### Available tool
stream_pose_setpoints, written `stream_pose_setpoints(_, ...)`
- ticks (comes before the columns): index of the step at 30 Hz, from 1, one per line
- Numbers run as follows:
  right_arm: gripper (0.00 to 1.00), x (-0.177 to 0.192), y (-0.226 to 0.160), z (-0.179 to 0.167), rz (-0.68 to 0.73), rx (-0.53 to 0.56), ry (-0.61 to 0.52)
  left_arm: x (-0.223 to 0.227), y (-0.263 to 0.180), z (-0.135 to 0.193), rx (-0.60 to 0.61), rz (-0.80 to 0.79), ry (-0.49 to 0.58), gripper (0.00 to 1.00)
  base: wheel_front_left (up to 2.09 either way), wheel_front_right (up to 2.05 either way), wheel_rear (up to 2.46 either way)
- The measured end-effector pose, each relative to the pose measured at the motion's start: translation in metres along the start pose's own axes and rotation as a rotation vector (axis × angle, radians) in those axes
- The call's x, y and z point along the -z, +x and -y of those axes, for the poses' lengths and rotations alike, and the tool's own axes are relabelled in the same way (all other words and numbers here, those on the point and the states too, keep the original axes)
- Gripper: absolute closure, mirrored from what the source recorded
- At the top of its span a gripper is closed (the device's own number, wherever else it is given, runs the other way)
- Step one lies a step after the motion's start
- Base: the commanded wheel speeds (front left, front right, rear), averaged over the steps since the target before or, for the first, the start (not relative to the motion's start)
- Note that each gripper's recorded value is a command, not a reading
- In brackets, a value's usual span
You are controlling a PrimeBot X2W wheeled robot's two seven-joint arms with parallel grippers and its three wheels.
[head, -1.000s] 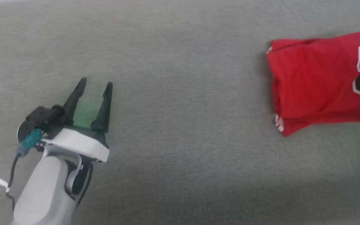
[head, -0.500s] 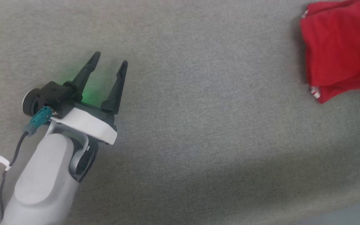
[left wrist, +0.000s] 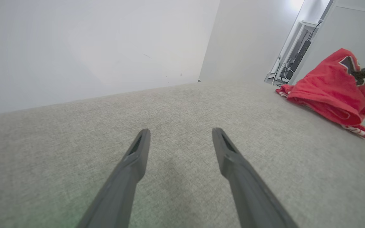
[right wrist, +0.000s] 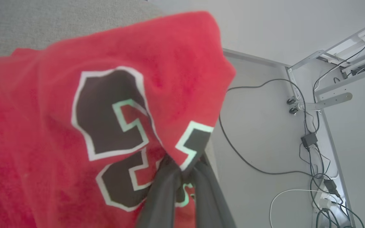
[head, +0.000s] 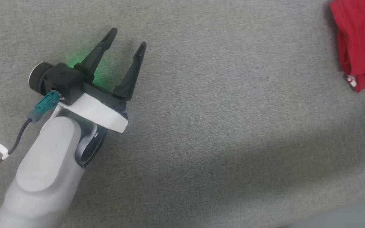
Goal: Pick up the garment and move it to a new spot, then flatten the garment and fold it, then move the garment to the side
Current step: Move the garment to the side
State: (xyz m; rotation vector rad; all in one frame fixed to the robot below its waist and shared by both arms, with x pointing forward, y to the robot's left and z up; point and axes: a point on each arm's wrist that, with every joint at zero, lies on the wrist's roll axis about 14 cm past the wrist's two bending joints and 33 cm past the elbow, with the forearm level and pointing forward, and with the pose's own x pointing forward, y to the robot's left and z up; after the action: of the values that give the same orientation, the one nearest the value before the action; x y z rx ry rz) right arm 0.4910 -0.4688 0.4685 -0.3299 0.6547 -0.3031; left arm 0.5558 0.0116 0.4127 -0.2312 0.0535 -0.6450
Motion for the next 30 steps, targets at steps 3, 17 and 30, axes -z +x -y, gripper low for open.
stream_pose_setpoints(3,1.00,0.007,0.008,-0.007,-0.018,-0.006,0.010,-0.002,0.000,-0.003,-0.006,0.004,-0.002,0.00,0.00,0.00,0.00)
stream_pose_setpoints(17,0.00,0.002,0.018,-0.014,0.027,-0.003,0.091,-0.019,-0.017,-0.033,-0.095,0.033,0.023,0.00,0.00,0.00,0.00)
stream_pose_setpoints(30,0.00,-0.050,-0.007,-0.042,0.320,-0.093,0.207,-0.057,-0.051,-0.044,-0.183,0.085,0.056,0.00,0.00,0.00,0.00)
